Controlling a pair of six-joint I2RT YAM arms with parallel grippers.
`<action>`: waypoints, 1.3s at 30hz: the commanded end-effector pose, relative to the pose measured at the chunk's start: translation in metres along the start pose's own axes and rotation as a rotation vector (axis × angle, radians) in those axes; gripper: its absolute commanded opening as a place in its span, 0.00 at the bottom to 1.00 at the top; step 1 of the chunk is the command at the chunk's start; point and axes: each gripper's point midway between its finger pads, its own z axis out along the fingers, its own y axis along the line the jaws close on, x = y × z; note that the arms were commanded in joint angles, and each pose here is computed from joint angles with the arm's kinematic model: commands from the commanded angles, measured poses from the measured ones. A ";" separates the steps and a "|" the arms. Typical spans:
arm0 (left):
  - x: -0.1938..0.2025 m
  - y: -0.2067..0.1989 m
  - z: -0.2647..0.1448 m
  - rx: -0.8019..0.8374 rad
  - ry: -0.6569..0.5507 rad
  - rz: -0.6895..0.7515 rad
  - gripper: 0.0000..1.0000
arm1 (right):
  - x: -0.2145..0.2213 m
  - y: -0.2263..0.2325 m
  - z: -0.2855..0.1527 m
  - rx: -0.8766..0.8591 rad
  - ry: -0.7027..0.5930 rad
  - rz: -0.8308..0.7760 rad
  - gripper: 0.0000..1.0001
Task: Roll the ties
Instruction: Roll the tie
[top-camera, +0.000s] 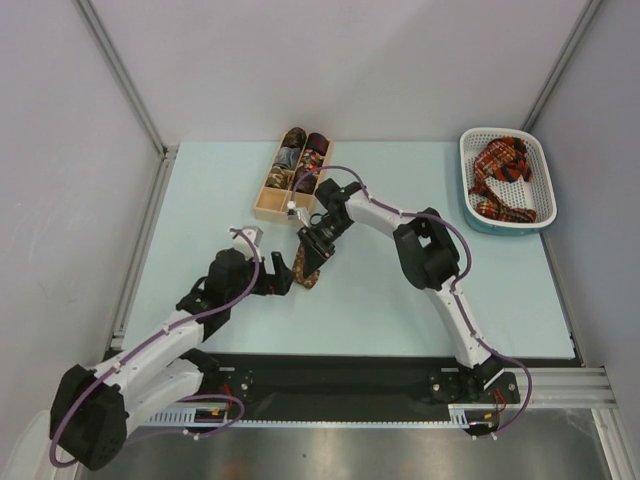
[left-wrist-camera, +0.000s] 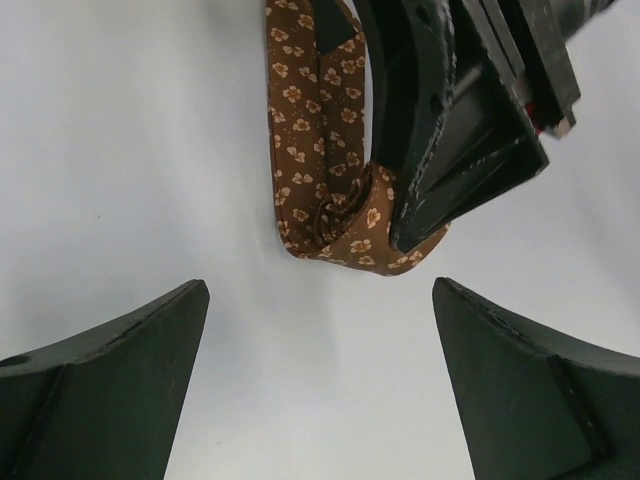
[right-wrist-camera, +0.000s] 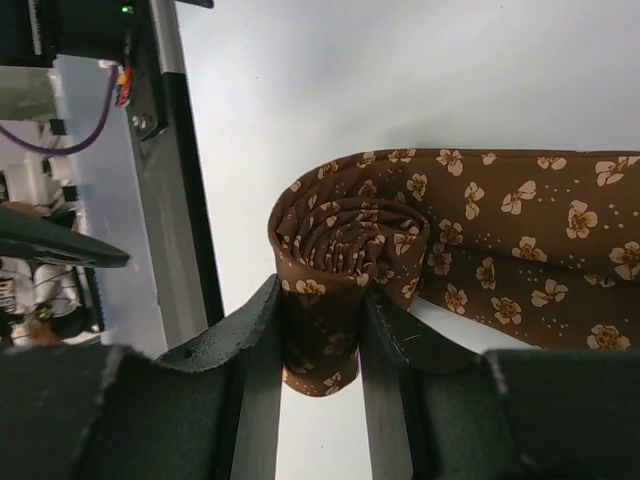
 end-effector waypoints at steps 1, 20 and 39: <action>-0.024 -0.002 0.008 -0.048 -0.095 0.200 1.00 | 0.000 0.006 0.003 -0.092 -0.006 0.011 0.28; 0.015 -0.048 0.061 0.131 0.174 0.457 1.00 | -0.016 -0.002 -0.003 -0.129 -0.066 0.025 0.27; 0.047 -0.013 0.086 -0.085 0.432 0.456 1.00 | -0.020 -0.007 -0.004 -0.121 -0.079 0.045 0.27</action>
